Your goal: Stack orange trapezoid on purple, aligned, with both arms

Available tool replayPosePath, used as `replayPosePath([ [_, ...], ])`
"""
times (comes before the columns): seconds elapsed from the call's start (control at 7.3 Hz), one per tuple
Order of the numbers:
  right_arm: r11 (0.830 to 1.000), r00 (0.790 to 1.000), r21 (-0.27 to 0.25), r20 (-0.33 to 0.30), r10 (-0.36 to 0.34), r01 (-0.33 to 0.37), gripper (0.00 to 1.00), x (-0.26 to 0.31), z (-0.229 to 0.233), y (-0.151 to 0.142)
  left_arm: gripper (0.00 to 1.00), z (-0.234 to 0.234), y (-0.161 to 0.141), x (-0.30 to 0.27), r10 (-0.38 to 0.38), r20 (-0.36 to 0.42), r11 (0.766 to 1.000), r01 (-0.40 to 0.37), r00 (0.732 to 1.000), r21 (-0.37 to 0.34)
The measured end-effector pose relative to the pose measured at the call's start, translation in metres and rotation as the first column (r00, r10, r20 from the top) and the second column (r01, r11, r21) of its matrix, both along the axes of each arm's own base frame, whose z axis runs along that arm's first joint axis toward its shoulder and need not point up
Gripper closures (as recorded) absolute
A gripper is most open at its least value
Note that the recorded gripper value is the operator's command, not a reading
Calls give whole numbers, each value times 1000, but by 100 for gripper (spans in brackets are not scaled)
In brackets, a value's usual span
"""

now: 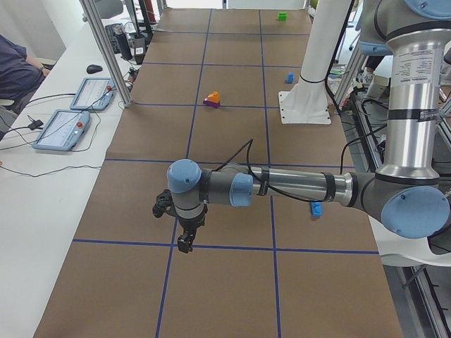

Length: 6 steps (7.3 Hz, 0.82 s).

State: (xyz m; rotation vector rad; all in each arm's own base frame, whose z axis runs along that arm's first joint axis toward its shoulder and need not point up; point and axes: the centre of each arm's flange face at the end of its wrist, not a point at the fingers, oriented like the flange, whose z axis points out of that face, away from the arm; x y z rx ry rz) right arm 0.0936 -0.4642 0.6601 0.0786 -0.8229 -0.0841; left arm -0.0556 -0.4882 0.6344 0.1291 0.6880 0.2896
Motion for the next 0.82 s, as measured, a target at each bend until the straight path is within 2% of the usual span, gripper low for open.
replayPosePath([
  [0.14,1000,1000,-5,0,2,-2,0,0,1,-1,0,0,-1,0,-25,2,999,25,1000,-22],
  [0.41,999,1000,-35,0,28,-28,0,0,3,-2,0,-2,-1,0,-159,10,979,159,987,-127],
  [0.55,998,999,-53,0,44,-44,0,0,3,-2,0,-2,-1,0,-190,12,970,190,982,-152],
  [0.82,997,998,-63,-1,55,-55,0,1,3,-2,0,-2,-1,0,-206,11,965,205,979,-164],
])
